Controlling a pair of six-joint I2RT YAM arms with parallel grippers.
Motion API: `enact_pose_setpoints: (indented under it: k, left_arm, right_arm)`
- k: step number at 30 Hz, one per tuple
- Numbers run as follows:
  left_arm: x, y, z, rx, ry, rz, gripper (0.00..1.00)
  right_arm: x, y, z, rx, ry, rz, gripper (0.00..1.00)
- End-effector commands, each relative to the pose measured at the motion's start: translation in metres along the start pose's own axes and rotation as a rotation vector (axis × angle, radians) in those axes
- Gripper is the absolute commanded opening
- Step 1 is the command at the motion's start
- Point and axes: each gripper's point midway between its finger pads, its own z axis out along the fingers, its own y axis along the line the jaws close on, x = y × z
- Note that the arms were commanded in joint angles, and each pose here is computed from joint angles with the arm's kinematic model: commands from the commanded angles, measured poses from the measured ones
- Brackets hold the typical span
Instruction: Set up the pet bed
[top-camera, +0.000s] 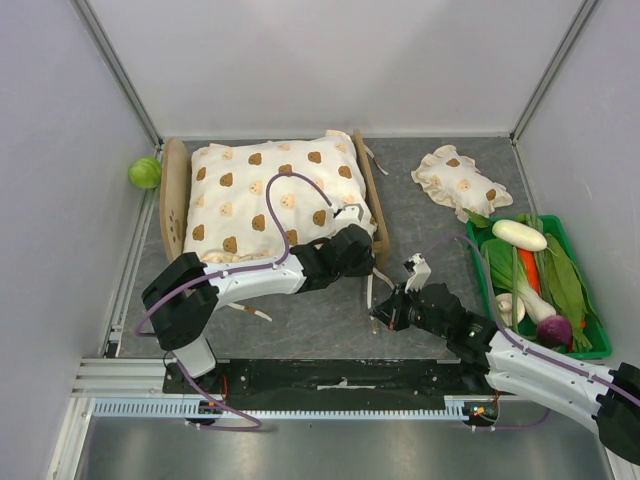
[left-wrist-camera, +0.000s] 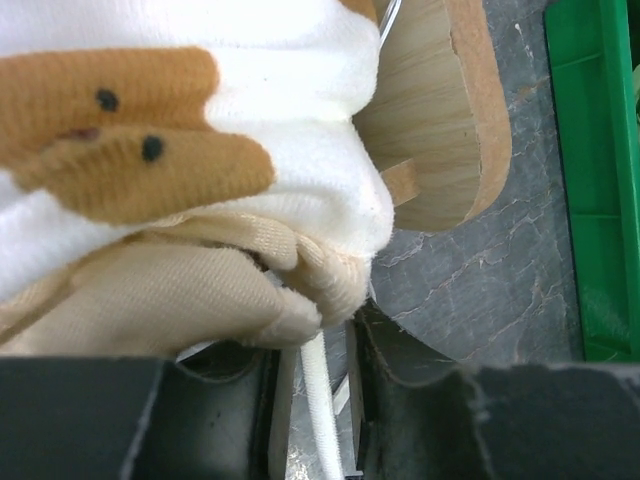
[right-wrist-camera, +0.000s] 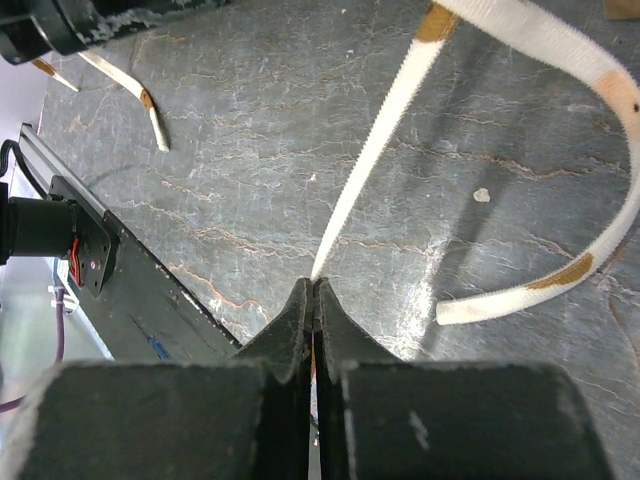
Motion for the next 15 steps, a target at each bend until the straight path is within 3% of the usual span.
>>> enact_pose_setpoints:
  k: [1, 4, 9, 15]
  left_arm:
    - [-0.004, 0.000, 0.002, 0.002, -0.029, -0.058, 0.35]
    - [0.003, 0.002, 0.004, 0.004, -0.018, -0.086, 0.41]
    - [0.008, 0.003, 0.013, 0.004, -0.032, -0.130, 0.43]
    - [0.002, 0.002, 0.017, 0.026, -0.092, -0.198, 0.35]
  right_arm:
    - [-0.022, 0.015, -0.002, -0.020, -0.058, -0.014, 0.00]
    - [-0.024, 0.016, -0.001, -0.019, -0.062, -0.019, 0.00]
    - [-0.025, 0.018, -0.002, -0.022, -0.063, -0.018, 0.00]
    - [-0.024, 0.016, -0.002, -0.017, -0.060, -0.025, 0.00]
